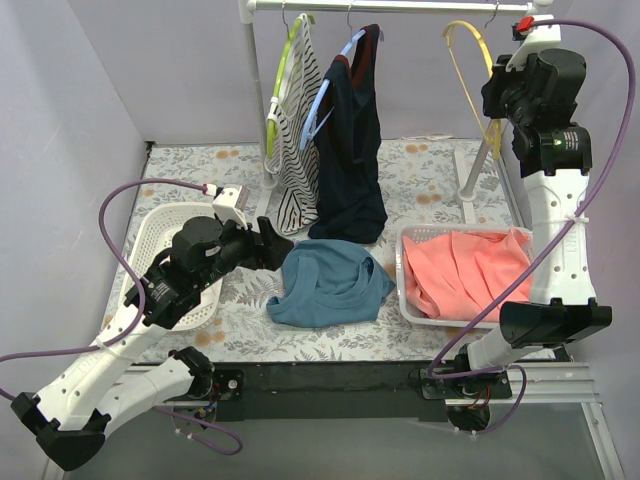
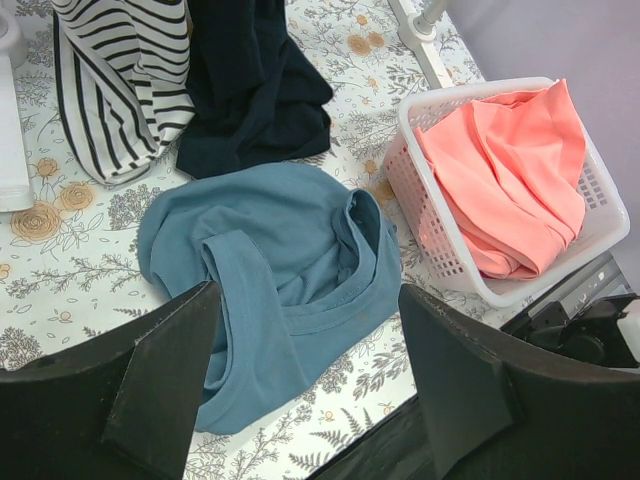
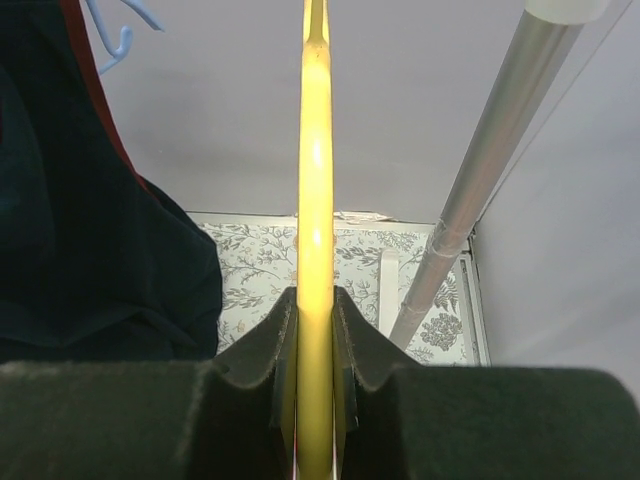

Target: Place the tank top on the hanger

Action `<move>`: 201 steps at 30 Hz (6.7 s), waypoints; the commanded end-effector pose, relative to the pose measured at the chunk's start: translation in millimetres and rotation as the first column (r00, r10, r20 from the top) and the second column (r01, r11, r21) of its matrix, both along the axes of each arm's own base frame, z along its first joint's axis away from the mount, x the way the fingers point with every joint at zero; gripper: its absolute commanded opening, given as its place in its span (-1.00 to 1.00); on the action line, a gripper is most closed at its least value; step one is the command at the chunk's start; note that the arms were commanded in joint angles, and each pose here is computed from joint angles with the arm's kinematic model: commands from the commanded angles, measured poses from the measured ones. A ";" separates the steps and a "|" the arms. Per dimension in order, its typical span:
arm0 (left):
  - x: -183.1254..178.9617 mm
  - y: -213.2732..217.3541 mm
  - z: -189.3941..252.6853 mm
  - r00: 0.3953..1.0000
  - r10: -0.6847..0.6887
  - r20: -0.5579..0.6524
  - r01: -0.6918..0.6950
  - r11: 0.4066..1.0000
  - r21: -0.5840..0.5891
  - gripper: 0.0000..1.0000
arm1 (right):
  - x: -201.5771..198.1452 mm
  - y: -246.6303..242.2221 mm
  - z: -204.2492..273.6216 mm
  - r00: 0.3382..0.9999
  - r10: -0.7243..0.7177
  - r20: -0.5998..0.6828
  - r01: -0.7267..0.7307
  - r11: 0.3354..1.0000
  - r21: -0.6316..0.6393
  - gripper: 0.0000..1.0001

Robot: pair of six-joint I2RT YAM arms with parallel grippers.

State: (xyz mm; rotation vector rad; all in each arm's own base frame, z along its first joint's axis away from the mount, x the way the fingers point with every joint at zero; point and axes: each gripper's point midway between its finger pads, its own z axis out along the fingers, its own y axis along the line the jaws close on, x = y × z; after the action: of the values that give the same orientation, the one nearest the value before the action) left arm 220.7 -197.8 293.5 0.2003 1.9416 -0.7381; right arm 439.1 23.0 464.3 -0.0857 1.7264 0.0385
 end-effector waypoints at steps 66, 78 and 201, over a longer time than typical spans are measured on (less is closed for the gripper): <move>58.2 -80.3 -212.2 0.956 0.287 -0.064 -0.142 0.641 0.754 -0.15 | -250.4 89.4 -168.8 0.850 0.481 -0.214 -0.403 0.857 0.321 -0.97; 63.0 -55.0 -193.7 0.937 0.345 -0.054 -0.212 0.685 0.697 -0.90 | -256.4 119.0 -160.6 0.761 0.588 -0.273 -0.521 0.806 0.281 -0.97; 22.6 -44.6 20.4 0.973 -0.165 0.164 0.180 0.980 -0.083 0.03 | -263.4 265.8 -212.6 0.425 0.894 0.144 -0.839 0.329 0.433 -0.97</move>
State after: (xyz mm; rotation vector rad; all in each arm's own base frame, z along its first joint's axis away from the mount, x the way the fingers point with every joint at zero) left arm 236.2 -225.6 307.4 0.2972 1.7882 -0.8588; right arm 170.8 285.0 220.6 -0.6990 1.6901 1.3067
